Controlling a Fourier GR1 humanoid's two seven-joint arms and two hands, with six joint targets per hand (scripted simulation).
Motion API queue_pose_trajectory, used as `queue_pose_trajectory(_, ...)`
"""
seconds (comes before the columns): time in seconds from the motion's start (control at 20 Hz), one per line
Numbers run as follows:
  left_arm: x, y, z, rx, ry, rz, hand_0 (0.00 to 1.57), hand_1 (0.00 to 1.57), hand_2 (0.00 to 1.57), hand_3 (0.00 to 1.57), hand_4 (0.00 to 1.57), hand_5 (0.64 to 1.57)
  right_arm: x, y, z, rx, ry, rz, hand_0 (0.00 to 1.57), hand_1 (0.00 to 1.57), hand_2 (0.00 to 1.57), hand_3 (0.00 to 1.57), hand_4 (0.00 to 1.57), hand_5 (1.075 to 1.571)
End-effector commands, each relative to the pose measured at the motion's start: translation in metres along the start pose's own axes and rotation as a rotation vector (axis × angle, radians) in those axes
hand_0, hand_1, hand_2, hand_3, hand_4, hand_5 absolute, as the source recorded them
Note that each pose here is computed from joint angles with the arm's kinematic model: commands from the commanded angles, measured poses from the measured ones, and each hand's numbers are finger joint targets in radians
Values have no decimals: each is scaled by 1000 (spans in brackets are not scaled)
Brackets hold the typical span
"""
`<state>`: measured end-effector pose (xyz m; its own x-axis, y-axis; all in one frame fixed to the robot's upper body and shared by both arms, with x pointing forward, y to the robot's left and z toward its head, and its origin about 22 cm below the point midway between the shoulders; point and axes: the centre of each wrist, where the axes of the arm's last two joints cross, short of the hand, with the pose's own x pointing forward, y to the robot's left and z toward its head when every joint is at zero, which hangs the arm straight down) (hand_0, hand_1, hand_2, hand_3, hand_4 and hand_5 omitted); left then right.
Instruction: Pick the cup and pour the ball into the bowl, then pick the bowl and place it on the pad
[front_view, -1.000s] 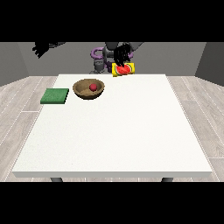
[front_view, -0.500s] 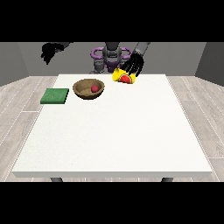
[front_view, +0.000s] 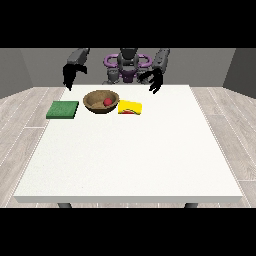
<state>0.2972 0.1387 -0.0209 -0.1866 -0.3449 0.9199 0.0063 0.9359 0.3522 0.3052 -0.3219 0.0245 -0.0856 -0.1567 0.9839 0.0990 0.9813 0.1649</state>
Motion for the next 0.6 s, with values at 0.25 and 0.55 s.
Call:
queue_pose_trajectory(0.25,-22,7,28,-26,-79,186,0,0,0,0,914,1445,-59,29,11,-32,8,21,0,0,0,0,516,1570)
queue_pose_trajectory(0.55,-9,30,22,-53,-78,165,0,0,0,0,936,1434,-99,11,17,-75,55,22,0,0,0,0,425,1570)
